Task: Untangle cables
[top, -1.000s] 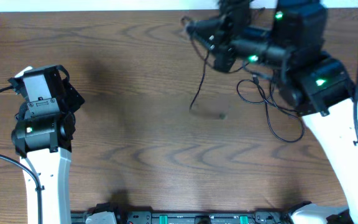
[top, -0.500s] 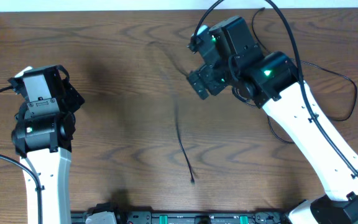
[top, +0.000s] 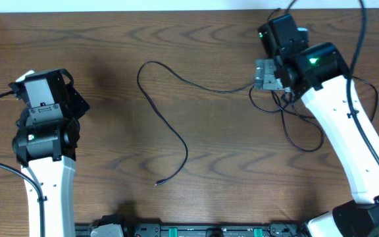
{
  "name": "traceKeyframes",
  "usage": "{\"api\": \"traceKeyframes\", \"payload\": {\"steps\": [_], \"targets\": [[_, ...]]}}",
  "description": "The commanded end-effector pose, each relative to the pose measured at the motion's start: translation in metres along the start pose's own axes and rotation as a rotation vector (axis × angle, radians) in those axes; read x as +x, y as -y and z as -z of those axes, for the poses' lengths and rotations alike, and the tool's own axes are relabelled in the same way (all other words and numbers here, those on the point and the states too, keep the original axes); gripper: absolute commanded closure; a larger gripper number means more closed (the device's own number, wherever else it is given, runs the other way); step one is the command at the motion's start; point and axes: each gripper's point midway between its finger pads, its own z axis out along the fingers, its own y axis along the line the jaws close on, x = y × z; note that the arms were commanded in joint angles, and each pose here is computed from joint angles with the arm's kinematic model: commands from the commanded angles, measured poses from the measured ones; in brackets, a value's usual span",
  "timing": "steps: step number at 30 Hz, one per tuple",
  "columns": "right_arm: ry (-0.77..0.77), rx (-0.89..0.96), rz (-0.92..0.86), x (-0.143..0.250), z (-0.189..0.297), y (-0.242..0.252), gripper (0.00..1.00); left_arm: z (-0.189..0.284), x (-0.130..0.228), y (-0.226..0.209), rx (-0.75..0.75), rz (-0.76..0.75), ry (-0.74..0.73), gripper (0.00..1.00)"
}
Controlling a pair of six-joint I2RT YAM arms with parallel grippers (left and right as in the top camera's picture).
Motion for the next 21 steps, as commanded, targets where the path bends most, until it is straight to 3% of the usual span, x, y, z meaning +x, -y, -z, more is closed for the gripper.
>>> {"api": "traceKeyframes", "payload": {"steps": [1, 4, 7, 13, 21], "targets": [[0.005, 0.057, -0.194, 0.005, -0.005, 0.015, 0.01, 0.0, -0.003, -0.001, -0.005, 0.021, 0.004, 0.08], [0.01, 0.123, -0.322, 0.012, -0.015, 0.025, 0.01, 0.0, -0.003, -0.001, -0.005, 0.021, 0.004, 0.08], [0.043, 0.229, -0.557, 0.025, -0.029, 0.041, 0.01, 0.0, -0.003, -0.001, -0.005, 0.021, 0.003, 0.08], [0.061, 0.387, -0.974, 0.079, -0.07, 0.058, 0.01, -0.005, 0.0, 0.001, -0.009, 0.014, -0.012, 0.08], [0.13, 0.418, -0.969, 0.11, -0.116, 0.065, 0.01, -0.016, 0.007, 0.008, 0.001, -0.003, -0.056, 0.08]]}}
